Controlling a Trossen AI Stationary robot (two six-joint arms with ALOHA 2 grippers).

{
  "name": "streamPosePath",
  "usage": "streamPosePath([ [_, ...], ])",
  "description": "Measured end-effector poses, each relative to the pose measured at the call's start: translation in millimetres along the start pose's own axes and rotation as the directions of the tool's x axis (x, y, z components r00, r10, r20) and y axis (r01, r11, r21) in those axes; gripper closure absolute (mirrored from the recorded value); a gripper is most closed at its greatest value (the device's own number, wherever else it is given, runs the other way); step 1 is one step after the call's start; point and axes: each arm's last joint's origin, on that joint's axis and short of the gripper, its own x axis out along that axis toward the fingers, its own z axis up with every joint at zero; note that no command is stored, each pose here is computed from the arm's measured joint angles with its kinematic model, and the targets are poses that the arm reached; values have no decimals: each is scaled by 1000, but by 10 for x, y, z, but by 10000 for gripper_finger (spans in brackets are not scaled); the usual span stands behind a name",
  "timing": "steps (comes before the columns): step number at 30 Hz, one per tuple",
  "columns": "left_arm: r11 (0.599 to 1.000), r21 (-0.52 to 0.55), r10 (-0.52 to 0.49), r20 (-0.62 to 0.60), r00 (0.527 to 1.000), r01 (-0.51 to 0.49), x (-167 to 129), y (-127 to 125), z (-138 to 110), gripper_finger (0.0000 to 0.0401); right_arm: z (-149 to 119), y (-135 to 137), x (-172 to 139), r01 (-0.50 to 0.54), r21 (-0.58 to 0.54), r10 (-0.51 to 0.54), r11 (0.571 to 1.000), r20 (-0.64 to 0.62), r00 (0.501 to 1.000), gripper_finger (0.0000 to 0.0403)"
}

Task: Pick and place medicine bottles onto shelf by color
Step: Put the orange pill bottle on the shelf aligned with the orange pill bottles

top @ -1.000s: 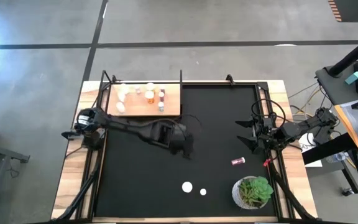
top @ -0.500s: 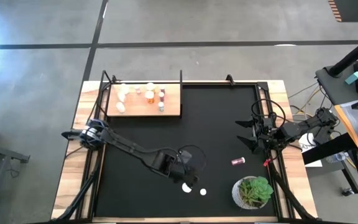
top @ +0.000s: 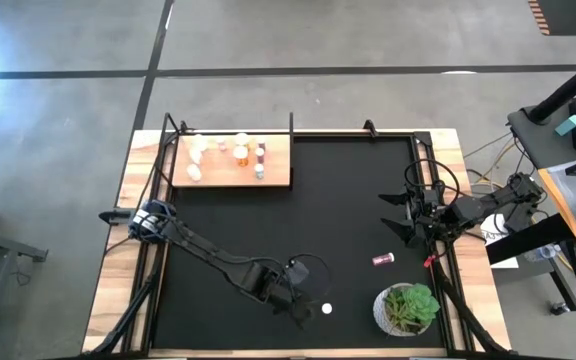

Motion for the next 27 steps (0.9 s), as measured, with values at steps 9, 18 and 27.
streamPosePath([
  [9,996,94,-9,25,1000,7,-8,-32,-32,122,0,0,0,0,0,0,1000,0,1000,19],
  [18,996,79,29,111,993,-38,-17,-35,-45,122,0,0,0,0,0,0,1000,0,1000,19],
  [27,996,62,62,91,994,-68,188,6,-121,102,0,0,0,0,0,0,1000,0,1000,19],
])
